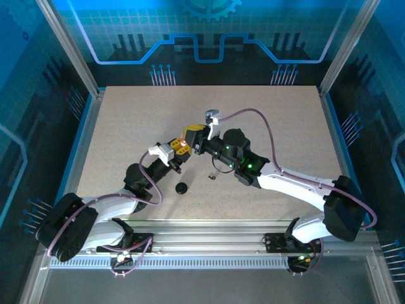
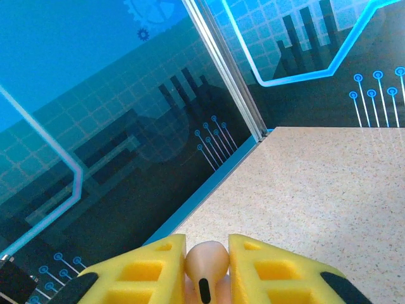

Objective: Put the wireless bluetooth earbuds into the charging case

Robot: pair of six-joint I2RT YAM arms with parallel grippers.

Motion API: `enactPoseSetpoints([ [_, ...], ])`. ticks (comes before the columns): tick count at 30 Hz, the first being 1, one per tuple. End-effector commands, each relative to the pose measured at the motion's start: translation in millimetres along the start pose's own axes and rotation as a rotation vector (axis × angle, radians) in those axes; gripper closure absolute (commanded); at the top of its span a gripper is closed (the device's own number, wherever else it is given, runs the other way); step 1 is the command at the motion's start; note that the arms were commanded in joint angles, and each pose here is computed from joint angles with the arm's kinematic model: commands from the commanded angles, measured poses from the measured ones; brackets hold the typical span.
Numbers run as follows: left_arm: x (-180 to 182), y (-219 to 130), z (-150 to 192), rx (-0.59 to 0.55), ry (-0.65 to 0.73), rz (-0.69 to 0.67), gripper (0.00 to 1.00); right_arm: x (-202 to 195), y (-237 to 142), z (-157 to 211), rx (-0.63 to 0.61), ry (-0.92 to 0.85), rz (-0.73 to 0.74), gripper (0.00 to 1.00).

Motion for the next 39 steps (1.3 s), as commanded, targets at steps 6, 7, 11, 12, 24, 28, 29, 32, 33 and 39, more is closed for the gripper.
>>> enactPoseSetpoints([
  [6,4,-3,-14,-0.054,0.01,-0.031,0.88,18,-19,-34,-0.069,-0.022,-0.045,0.77],
  [7,4,-2,-15,-0.056,0.008,-0.034,0.88,19,-21,-34,-0.07,-0.02,-0.049,0.77],
  [11,5,-2,-15,-0.057,0.009,-0.038,0.89,16,-29,-33,-0.055,-0.009,-0.045,0.77],
  [12,5,-2,-15,-0.056,0.009,-0.042,0.88,13,-31,-33,-0.04,-0.002,-0.037,0.76],
  [24,1,-12,2,-0.009,0.006,-0.033,0.88,-79,-64,9,0.328,0.094,0.223,0.76],
  [28,-3,-15,10,0.012,0.014,-0.015,0.88,-117,-82,27,0.429,0.11,0.341,0.76],
  [29,-4,-15,11,0.015,0.014,-0.01,0.88,-126,-86,32,0.447,0.111,0.37,0.76],
  [32,-6,-15,15,0.028,0.013,0.001,0.88,-155,-100,46,0.502,0.113,0.471,0.76],
  [33,-6,-15,17,0.031,0.013,0.002,0.88,-166,-105,52,0.525,0.108,0.518,0.76],
  [39,-7,-16,21,0.044,0.012,0.006,0.88,-213,-125,79,0.639,0.067,0.73,0.76],
])
Point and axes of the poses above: each hand's point on the last joint's axis, 136 mm out from that joint toward the fingers, its own y axis out along the fingers, its own x axis along the line the jaws close on, z = x × y, the point moved 1 cm from there along -y, back along the fingers, and after that the axes turned 5 degrees about y, right-handed, at the moved point
